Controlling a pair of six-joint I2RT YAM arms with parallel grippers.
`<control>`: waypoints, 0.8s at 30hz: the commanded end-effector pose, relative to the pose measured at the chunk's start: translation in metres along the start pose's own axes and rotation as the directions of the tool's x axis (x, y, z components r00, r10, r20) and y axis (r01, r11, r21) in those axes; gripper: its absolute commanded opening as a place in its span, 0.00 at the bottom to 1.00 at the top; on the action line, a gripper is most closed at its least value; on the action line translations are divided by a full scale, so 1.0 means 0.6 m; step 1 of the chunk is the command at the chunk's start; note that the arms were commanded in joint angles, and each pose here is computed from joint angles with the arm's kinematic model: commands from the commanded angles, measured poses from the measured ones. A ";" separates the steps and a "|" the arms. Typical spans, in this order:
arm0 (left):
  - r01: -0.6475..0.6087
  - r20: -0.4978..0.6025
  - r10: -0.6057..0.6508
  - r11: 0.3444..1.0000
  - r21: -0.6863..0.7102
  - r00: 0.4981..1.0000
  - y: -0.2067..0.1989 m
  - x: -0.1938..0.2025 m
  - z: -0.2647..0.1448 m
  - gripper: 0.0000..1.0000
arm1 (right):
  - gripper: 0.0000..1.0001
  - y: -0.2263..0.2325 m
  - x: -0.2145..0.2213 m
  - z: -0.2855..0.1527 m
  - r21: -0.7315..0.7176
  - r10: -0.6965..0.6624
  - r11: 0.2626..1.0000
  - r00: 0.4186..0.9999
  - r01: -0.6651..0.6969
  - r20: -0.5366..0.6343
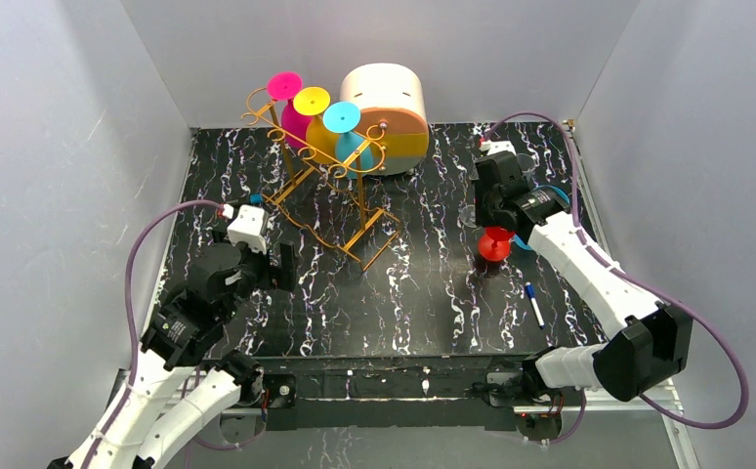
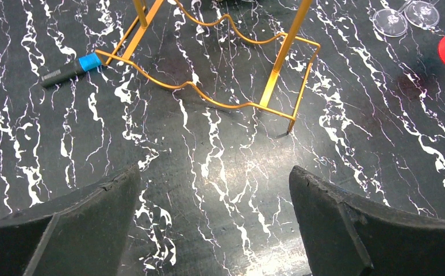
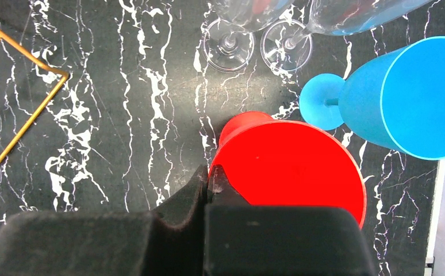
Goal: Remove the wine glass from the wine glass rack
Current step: Place the wine glass at the center of the board.
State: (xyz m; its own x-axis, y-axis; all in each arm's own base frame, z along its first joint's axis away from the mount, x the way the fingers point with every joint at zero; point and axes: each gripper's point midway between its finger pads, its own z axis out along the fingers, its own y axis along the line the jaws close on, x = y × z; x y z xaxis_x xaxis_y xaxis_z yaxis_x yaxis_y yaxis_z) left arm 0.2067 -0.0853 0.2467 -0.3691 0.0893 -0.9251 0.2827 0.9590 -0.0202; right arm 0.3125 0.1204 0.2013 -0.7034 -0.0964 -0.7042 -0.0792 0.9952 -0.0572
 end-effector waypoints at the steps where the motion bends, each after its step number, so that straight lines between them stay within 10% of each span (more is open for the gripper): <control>1: 0.023 -0.015 -0.024 0.997 -0.076 1.000 0.022 -0.004 -0.012 0.98 | 0.01 0.002 -0.023 0.014 -0.042 0.007 0.999 0.999 -0.005 0.051; 24: 0.253 0.076 -0.248 0.966 -0.059 0.966 0.002 -0.044 0.004 0.98 | 0.01 -0.038 -0.019 0.088 0.019 0.074 0.997 0.995 -0.075 0.069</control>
State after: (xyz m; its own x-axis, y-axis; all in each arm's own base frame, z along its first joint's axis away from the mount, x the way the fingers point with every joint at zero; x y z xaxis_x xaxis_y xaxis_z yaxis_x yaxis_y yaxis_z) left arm 0.2095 -0.0716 0.2543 -0.3668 -0.0900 -0.9259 0.1191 0.9826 -0.1427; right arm 0.3516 0.1028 0.1660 -0.6953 -0.0391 -0.7176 -0.0375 0.9991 -0.0182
